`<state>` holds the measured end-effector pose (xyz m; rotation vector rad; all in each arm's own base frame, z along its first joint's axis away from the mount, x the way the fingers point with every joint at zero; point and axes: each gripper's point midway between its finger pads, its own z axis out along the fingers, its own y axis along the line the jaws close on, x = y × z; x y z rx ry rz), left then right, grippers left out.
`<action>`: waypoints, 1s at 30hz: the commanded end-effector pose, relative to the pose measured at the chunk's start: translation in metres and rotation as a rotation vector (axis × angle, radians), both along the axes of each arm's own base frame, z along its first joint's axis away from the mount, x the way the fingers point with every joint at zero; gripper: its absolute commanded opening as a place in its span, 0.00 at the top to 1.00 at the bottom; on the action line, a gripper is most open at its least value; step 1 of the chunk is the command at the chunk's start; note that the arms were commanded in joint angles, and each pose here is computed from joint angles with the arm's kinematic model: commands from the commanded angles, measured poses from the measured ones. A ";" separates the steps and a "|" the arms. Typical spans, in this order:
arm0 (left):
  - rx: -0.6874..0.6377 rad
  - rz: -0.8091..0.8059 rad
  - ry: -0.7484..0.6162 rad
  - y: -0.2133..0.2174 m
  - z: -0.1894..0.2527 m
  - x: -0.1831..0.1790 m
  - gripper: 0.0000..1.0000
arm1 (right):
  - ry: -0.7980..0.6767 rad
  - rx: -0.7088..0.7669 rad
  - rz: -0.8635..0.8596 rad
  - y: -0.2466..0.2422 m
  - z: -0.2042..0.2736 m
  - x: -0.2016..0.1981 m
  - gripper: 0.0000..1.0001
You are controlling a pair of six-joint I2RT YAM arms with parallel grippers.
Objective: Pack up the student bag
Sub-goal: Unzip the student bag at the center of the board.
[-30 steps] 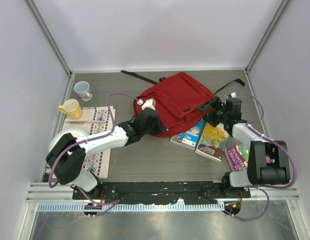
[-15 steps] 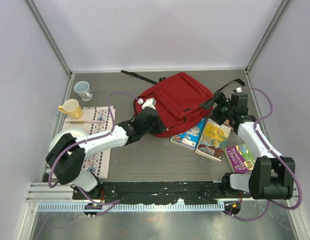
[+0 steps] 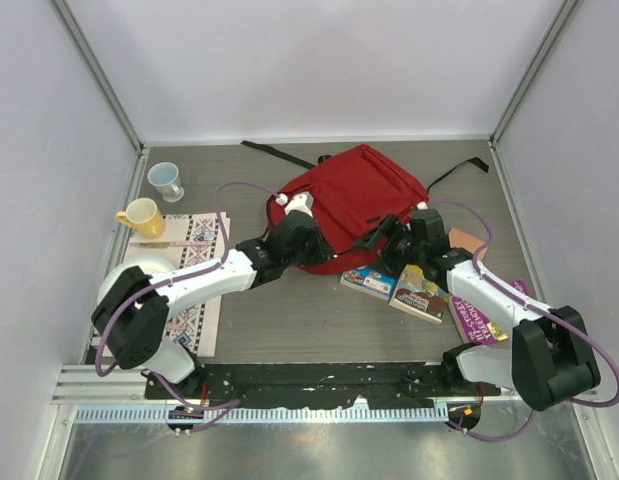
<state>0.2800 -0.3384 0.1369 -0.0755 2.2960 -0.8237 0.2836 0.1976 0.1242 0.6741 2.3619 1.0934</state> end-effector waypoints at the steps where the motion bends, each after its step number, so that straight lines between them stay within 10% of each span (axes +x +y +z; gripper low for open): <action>1: -0.065 -0.033 -0.057 -0.014 0.031 0.005 1.00 | 0.012 0.046 -0.095 0.007 0.004 0.010 0.21; 14: -0.067 -0.055 -0.044 -0.013 0.027 -0.001 1.00 | -0.002 0.058 -0.131 0.017 -0.005 0.040 0.42; 21: -0.051 -0.061 -0.038 -0.008 0.020 -0.006 1.00 | -0.024 0.012 -0.114 0.014 -0.011 0.044 0.98; 30: 0.083 0.003 -0.016 0.035 -0.008 -0.019 1.00 | -0.153 -0.256 -0.074 -0.015 0.000 0.059 0.99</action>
